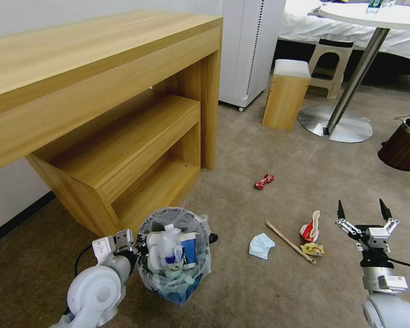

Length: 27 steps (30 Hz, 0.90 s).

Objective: Pick up the trash bin and place the garbage on the floor into it.

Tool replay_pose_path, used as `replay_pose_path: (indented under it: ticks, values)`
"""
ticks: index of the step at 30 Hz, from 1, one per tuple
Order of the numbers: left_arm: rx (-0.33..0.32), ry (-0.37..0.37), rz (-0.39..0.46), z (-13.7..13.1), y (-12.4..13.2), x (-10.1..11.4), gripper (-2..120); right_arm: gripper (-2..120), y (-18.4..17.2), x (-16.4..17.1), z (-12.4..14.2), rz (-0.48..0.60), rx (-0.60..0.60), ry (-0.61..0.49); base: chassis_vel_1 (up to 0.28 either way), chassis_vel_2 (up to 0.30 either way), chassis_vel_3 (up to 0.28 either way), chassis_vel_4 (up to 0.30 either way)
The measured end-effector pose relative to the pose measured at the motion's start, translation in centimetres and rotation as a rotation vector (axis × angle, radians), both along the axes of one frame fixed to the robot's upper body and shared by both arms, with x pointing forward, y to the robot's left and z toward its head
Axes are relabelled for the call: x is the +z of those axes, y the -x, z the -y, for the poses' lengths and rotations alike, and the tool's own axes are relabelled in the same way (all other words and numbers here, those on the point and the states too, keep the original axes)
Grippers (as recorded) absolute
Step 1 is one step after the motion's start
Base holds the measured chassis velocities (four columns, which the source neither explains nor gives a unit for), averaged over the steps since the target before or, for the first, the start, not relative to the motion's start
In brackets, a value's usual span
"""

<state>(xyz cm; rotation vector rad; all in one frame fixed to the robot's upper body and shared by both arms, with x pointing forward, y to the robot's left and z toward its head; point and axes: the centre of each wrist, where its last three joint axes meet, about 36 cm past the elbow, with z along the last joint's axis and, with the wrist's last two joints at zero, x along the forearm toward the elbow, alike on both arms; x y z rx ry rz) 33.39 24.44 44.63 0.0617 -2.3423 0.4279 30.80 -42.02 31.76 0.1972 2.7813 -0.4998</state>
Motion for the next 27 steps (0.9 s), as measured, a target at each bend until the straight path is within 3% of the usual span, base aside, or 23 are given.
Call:
replay_pose_path:
  ticks: [14, 27]
  values:
    - [0.004, 0.008, -0.004, 0.37, -0.06, -0.45, 0, 100, 0.01, 0.25, 0.70, 0.000, -0.009, 0.029, 0.000, 0.000, 0.000, 0.000]
    - [0.004, 0.009, 0.002, 0.54, 0.28, -0.25, 0, 99, 0.08, -0.21, 0.19, 0.000, -0.006, 0.025, -0.061, 0.068, 0.069, -0.069]
